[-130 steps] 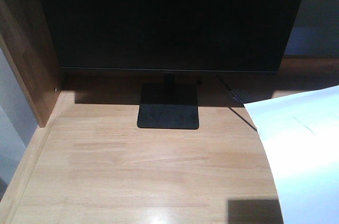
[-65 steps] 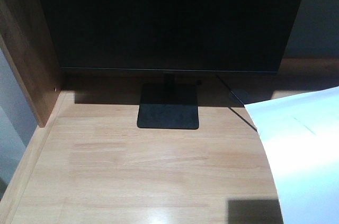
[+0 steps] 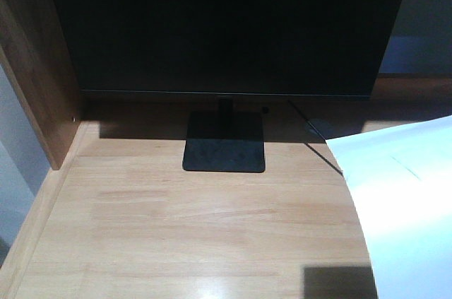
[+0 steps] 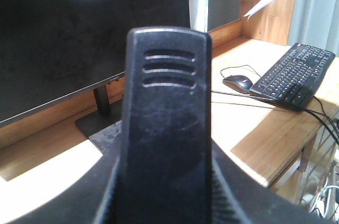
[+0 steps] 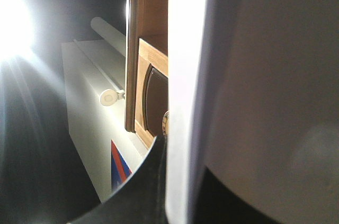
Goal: Grab stapler and paper to desk for stapling
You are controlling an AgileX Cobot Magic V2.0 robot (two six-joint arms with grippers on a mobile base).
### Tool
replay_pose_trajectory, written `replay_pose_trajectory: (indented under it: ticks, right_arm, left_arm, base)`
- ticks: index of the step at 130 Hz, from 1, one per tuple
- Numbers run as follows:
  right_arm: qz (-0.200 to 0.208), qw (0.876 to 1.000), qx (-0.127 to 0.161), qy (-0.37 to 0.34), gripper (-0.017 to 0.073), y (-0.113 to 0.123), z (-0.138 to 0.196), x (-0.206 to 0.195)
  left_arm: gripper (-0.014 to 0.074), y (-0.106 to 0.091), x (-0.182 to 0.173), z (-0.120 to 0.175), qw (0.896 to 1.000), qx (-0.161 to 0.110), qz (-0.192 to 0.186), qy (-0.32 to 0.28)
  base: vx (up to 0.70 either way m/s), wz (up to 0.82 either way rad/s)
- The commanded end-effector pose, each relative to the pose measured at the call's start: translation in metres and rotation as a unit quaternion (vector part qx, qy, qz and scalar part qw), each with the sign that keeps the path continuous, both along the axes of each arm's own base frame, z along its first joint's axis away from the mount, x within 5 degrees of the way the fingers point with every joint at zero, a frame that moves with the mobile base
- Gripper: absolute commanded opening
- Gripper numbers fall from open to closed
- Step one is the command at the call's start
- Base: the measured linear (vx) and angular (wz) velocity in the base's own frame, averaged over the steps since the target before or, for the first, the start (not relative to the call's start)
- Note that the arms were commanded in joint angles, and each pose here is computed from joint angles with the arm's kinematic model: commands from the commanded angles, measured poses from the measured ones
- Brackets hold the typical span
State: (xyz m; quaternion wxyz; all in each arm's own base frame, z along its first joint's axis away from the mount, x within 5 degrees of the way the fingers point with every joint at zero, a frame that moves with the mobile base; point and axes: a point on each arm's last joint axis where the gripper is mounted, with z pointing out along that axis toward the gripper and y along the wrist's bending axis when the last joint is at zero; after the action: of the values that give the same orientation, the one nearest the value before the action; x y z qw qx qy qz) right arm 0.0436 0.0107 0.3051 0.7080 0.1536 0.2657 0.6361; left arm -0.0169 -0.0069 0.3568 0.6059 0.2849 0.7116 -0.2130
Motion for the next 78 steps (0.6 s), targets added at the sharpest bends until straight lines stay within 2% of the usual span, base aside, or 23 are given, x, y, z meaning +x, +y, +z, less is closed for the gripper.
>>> replay_pose_trajectory:
  ticks: [1,39,48,65,78]
  right_arm:
    - [-0.005,1.000,-0.002,-0.030,-0.0006,0.000,0.010,-0.003]
    - [-0.005,1.000,-0.002,-0.030,-0.0006,0.000,0.010,-0.003]
    - [-0.005,1.000,-0.002,-0.030,-0.0006,0.000,0.010,-0.003]
    - [-0.005,1.000,-0.002,-0.029,-0.0006,0.000,0.010,-0.003]
    - [-0.005,1.000,-0.002,-0.029,-0.0006,0.000,0.010,-0.003]
  left_arm:
    - [-0.0006,0.000,0.001,0.017,0.998,-0.045,0.001,-0.043]
    - [-0.0006,-0.005,0.010,0.023,0.996,-0.058,0.009,-0.062]
    - [-0.0006,-0.009,0.018,0.026,0.996,-0.046,0.010,-0.072]
    - [-0.0006,-0.023,0.040,0.030,0.996,-0.004,0.004,-0.085]
    - [-0.0006,-0.038,0.060,0.032,0.997,0.004,-0.011,-0.074]
  base:
    - [0.00,0.00]
    - [0.00,0.00]
    - [0.00,0.00]
    - [0.00,0.00]
    - [0.00,0.00]
